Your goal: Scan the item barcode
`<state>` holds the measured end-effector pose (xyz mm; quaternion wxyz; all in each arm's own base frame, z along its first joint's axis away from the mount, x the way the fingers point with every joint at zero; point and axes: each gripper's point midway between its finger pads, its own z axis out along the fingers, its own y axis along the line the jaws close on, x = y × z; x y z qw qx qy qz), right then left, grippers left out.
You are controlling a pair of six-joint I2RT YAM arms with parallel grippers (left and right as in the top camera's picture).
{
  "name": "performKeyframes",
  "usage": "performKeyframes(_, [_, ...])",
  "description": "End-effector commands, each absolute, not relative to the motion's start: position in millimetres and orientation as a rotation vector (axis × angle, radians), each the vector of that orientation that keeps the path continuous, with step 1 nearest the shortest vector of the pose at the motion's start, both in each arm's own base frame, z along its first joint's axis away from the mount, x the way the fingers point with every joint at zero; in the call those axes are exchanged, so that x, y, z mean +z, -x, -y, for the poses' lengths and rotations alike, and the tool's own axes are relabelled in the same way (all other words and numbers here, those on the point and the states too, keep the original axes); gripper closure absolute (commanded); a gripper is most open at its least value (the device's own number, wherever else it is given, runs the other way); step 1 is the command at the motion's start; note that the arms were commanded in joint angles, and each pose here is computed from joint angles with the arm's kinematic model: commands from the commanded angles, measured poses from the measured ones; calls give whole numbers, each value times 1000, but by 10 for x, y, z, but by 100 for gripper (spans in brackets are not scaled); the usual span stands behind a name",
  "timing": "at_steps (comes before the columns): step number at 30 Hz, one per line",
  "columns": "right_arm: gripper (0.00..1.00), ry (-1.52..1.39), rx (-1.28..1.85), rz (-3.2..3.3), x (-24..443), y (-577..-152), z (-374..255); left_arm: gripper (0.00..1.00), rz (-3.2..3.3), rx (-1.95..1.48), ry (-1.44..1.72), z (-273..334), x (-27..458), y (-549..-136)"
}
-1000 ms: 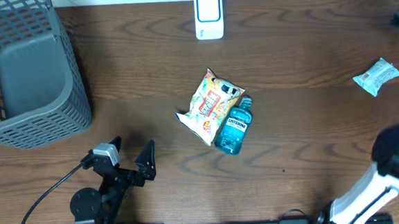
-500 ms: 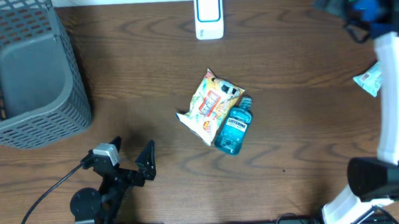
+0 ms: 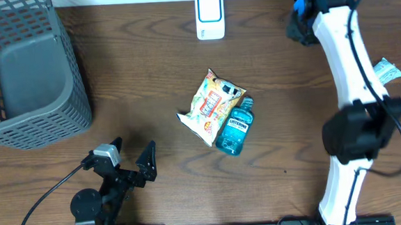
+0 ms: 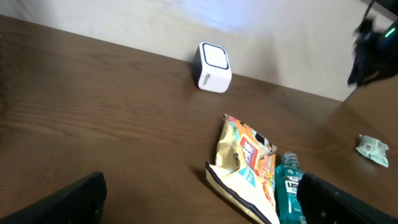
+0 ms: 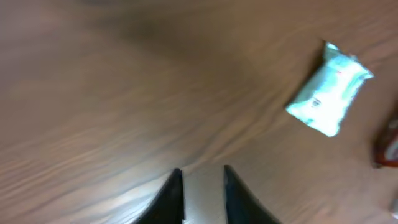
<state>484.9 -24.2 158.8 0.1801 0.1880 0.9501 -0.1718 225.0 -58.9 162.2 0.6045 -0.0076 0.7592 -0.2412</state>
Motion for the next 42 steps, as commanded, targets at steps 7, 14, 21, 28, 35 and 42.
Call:
performKeyframes(7, [99,-783,-836,-2793,665,-4632,1314,2,-1740,-545,2,588,1682,-2243])
performKeyframes(14, [99,-982,-866,-2785,481,-4427,1944,2,-1740,-545,2,588,1682,-2243])
performKeyframes(21, [99,-1181,-791,-2729,421,-4260,2455,2,-1740,-545,2,588,1681,-2243])
performKeyframes(28, [99,-1346,-501,-2732,290,-4166,2607,2,-1740,-544,3,588,1682,-2243])
performKeyframes(35, [99,-1397,-263,-2712,329,-4285,2426,2,-1740,-545,2,588,1681,-2243])
performKeyframes(42, [99,-1477,-308,-2567,684,-4325,2462,2,-1740,-545,3,588,1681,-2243])
